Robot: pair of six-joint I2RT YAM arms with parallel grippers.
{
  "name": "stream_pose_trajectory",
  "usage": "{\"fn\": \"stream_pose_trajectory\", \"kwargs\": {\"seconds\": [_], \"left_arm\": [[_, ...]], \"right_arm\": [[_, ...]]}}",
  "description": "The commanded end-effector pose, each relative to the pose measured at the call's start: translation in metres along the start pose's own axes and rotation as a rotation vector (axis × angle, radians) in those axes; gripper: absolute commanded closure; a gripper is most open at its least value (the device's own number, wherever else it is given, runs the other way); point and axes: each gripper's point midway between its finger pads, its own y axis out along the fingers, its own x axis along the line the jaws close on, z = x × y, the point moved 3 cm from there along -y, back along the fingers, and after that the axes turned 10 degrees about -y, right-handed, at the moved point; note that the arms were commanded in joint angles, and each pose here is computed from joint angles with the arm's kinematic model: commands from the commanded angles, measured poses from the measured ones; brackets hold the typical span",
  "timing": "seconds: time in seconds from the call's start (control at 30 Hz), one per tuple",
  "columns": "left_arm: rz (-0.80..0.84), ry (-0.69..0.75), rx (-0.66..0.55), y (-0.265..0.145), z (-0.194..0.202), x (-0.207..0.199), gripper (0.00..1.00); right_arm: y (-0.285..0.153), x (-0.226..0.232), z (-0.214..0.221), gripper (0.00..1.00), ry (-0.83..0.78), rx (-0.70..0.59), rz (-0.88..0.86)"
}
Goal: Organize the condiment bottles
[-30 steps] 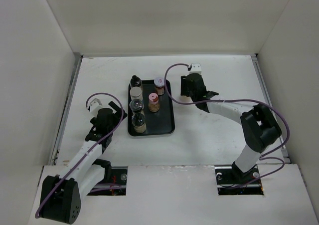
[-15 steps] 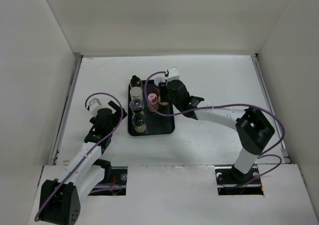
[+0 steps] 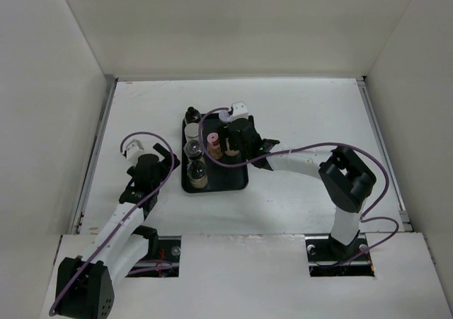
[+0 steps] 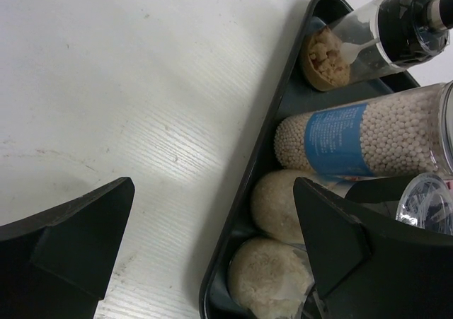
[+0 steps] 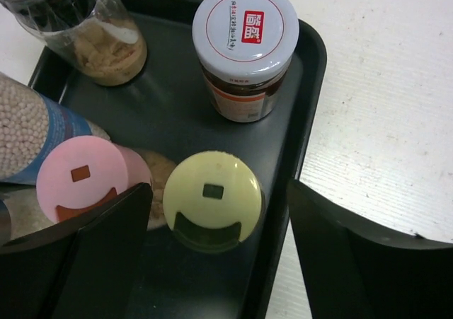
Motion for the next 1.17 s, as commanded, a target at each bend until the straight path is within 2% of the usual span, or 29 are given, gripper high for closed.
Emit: {"fn": "stream_pose_trajectory", "kwargs": {"seconds": [0.0, 0.03, 0.07, 0.27, 0.5, 0.67, 0.8, 0.93, 1.13], "left_arm": [[0.053, -0.017, -0.045, -0.006, -0.017, -0.022, 0.0], [0.053, -0.018, -0.048, -0.007, -0.019, -0.022, 0.0], [0.053, -0.018, -0.053, -0.008, -0.022, -0.023, 0.0], [0.028, -0.014, -0.052, -0.014, -0.034, -0.028, 0.0], [0.007, -0.023, -0.069, -0.021, -0.052, -0.033, 0.0], [0.015, -0.046, -0.09, -0.022, -0.064, -0.035, 0.0], [0.041, -0.066, -0.129, -0.023, -0.079, -0.041, 0.0], [0.057, -0.071, -0.163, -0.025, -0.092, -0.048, 0.0], [-0.022, -0.06, -0.191, -0.018, -0.104, -0.037, 0.0]], "right_arm": [[-0.014, 0.001, -0.038, 0.11, 0.066, -0.116, 0.002], [-0.02, -0.002, -0.043, 0.02, 0.072, -0.13, 0.002], [-0.027, -0.005, -0.049, 0.0, 0.081, -0.147, 0.006], [-0.072, -0.034, -0.067, 0.0, 0.134, -0.237, 0.068], [-0.109, -0.094, -0.042, 0.0, 0.248, -0.308, 0.245], [-0.118, -0.126, -0.018, 0.0, 0.344, -0.323, 0.317], [-0.117, -0.128, -0.004, 0.0, 0.423, -0.348, 0.324], [-0.109, -0.123, 0.002, 0.0, 0.416, -0.336, 0.315], [-0.109, -0.134, 0.008, 0.0, 0.425, -0.345, 0.337]]}}
